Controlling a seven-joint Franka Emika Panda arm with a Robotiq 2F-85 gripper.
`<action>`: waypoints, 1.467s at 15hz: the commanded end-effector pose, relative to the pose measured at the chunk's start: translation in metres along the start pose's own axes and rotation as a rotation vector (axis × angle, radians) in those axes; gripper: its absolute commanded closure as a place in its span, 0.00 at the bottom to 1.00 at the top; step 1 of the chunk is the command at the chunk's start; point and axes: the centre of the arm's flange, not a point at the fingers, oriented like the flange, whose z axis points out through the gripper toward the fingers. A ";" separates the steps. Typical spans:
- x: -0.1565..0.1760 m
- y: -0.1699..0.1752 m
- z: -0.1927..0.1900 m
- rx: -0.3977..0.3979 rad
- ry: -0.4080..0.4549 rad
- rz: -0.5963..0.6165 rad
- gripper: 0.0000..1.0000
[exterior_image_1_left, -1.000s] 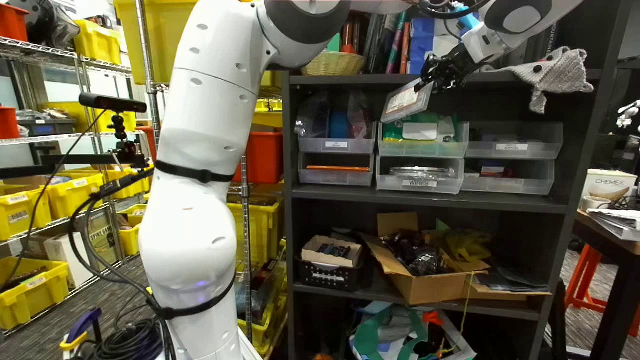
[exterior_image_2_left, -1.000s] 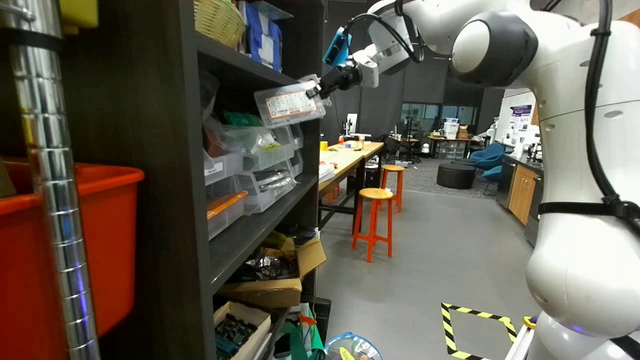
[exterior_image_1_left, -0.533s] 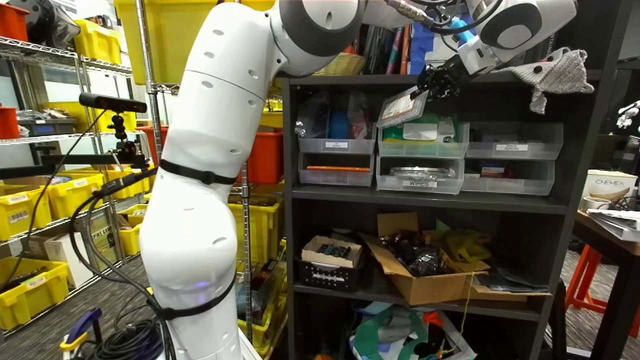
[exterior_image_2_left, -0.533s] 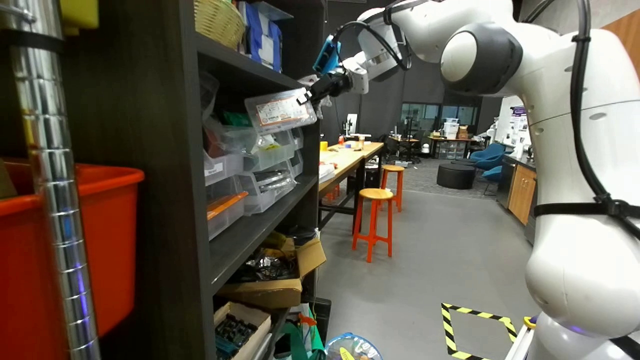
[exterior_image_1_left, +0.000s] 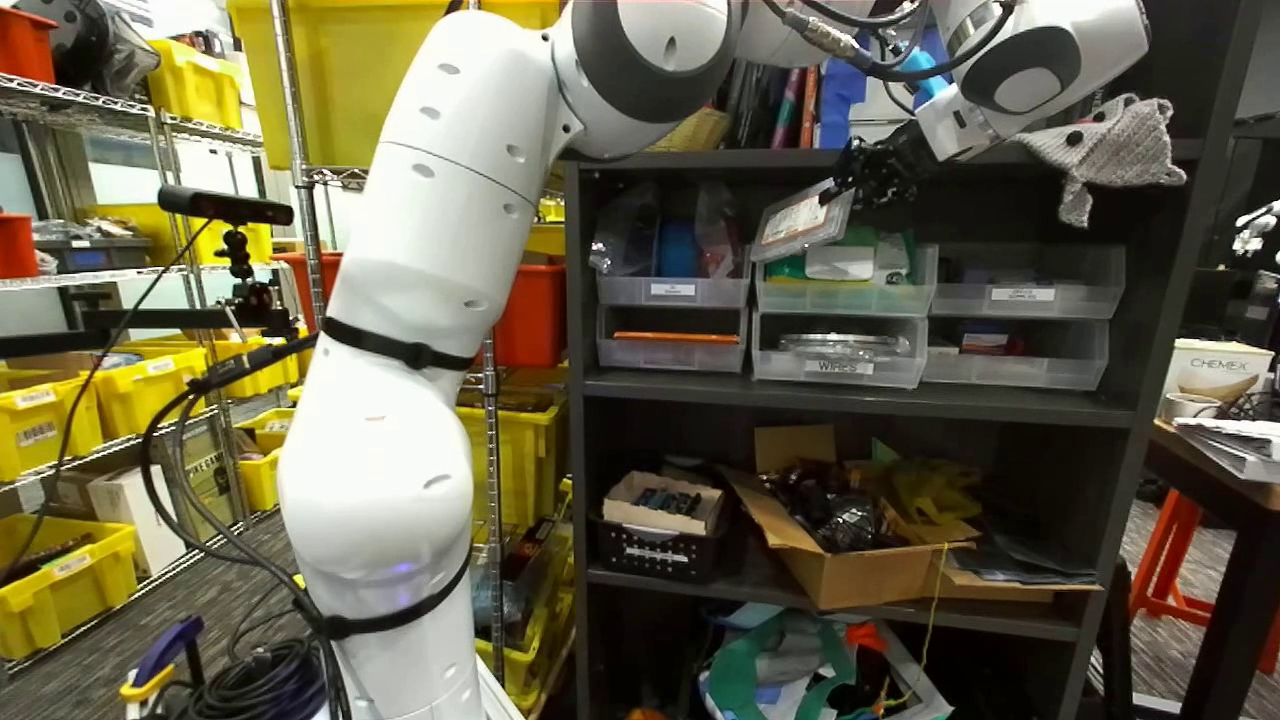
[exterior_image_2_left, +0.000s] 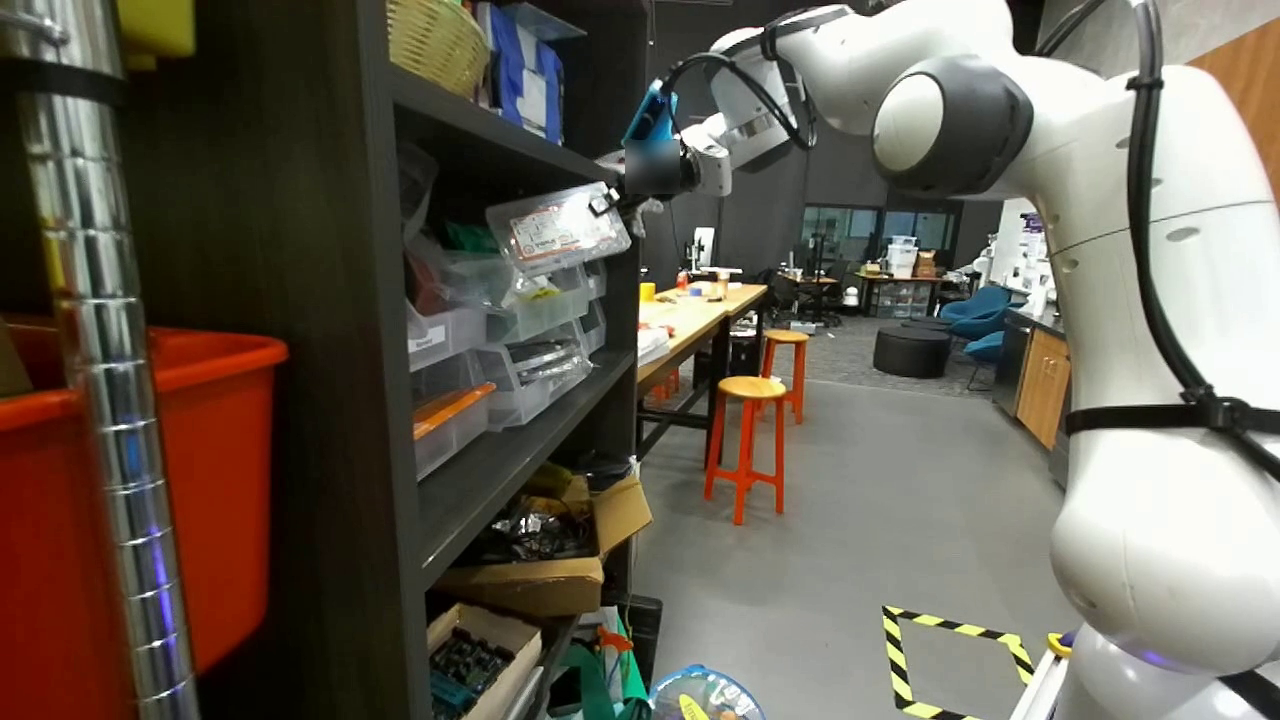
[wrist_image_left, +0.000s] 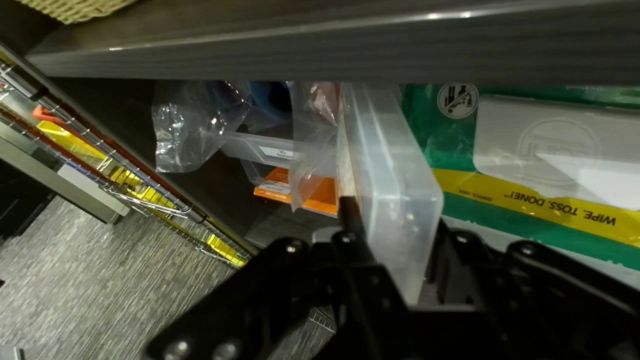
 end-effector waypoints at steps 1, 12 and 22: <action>-0.016 -0.003 0.001 0.011 -0.031 -0.040 0.93; -0.025 0.001 -0.021 0.034 -0.090 -0.075 0.93; -0.026 -0.021 -0.010 0.107 -0.072 -0.095 0.93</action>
